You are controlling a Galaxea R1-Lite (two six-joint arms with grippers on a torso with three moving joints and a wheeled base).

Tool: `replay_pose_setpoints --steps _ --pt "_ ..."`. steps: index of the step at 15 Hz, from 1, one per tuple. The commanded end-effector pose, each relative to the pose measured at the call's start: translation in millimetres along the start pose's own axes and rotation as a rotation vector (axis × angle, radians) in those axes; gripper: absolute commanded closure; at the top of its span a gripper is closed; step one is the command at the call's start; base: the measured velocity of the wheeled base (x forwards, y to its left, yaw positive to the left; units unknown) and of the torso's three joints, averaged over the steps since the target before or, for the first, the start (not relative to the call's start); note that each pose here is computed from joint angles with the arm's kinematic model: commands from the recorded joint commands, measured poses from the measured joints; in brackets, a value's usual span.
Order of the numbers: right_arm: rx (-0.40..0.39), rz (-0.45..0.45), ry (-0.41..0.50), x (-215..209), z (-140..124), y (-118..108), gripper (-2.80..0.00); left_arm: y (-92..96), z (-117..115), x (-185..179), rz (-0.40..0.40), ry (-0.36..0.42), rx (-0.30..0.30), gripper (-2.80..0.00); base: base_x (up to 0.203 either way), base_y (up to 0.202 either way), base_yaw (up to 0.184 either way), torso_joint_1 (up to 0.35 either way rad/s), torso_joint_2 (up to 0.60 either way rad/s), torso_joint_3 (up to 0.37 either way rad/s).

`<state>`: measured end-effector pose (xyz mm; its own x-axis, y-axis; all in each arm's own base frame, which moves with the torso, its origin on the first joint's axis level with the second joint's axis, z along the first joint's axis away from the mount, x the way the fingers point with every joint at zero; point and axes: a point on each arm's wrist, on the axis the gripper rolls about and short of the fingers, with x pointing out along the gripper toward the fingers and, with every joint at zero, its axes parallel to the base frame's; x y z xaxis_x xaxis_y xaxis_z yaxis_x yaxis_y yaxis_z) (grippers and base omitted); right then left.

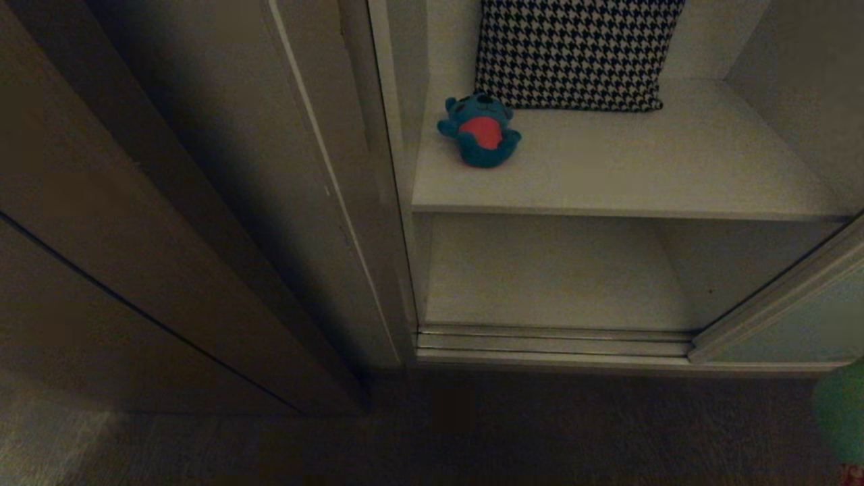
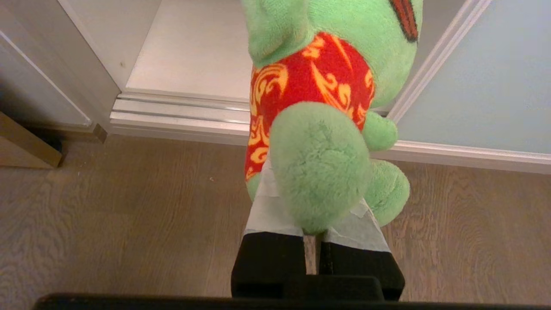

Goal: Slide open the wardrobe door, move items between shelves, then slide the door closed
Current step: Place the green doll on the higher shelf

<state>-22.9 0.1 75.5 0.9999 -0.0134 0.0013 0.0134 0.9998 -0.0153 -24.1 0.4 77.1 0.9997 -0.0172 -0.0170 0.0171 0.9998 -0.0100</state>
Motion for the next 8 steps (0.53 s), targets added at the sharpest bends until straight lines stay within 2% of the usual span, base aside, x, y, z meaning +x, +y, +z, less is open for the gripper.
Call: replay_pose_setpoints --steps 1,4,6,8 --pt "-0.014 0.000 0.000 0.0 0.0 0.0 0.00 0.0 0.1 0.1 0.000 0.001 -0.001 0.00 0.000 0.000 0.000 0.000 0.00 0.000" --pt "0.014 0.004 0.002 0.1 0.0 0.0 0.00 0.0 0.1 0.1 0.000 0.001 -0.001 0.00 0.000 0.000 0.000 0.000 0.00 0.000" --pt "0.004 -0.001 0.007 -0.2 -0.3 -0.1 0.00 0.0 0.1 0.1 0.000 0.001 -0.001 0.00 0.000 0.000 0.000 0.000 0.00 0.000" --pt "0.003 -0.001 0.060 -0.1 3.0 -0.2 0.00 0.0 0.1 0.1 0.000 0.001 -0.001 0.00 0.000 0.000 0.000 0.000 0.00 0.000"
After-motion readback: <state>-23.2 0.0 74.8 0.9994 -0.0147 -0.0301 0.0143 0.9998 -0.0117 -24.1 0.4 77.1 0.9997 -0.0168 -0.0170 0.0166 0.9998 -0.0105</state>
